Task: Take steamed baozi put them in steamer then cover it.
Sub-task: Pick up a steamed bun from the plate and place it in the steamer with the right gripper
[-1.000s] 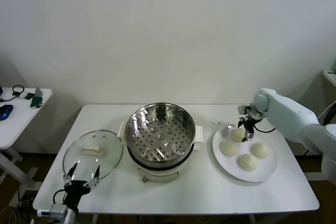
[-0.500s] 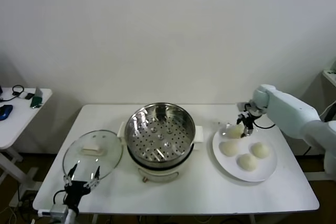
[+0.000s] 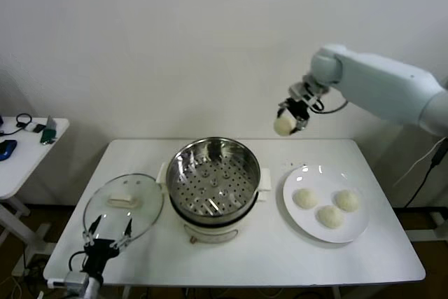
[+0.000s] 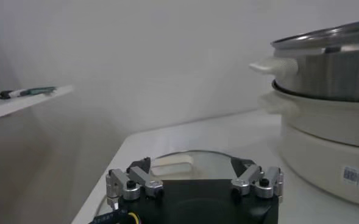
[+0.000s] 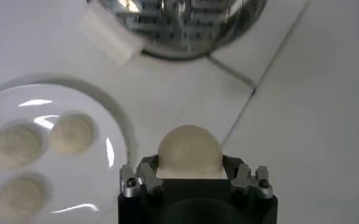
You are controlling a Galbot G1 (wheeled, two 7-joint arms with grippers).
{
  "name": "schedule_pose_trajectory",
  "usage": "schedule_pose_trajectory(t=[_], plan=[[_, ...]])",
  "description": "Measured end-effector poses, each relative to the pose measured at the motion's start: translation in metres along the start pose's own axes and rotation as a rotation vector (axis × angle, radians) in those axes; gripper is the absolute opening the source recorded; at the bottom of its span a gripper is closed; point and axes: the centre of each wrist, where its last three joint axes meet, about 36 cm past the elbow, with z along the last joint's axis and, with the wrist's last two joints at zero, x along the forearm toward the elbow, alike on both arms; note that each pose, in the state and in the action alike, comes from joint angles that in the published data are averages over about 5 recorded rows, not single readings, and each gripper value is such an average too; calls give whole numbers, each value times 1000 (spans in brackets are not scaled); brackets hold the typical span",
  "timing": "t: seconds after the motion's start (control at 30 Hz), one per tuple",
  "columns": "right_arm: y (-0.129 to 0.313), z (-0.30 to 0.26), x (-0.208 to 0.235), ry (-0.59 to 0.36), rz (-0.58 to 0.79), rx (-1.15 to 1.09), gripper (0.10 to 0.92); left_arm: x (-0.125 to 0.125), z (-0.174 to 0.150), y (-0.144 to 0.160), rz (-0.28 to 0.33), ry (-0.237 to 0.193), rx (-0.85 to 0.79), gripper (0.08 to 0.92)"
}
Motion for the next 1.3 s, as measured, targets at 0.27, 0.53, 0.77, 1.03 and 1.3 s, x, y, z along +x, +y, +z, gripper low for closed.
schedule_pose_trajectory(t=[0.27,0.53,0.77,1.03,1.3], plan=[[-52,-81,-15,-16,-36,324,697,2,-8,2,-7,-17,-2,823],[-70,-121,-71,-31,-86,486,696,5,-15,-1,-6,-31,3,823],[-67,-128,-115,-40,-122,536,696,6,-15,-3,-5,-34,6,823],[-66,-131,-151,-54,-121,548,696,4,-14,-4,-4,-35,8,823],[-70,-129,-174,-57,-111,549,700,3,-14,-6,0,-38,8,823]])
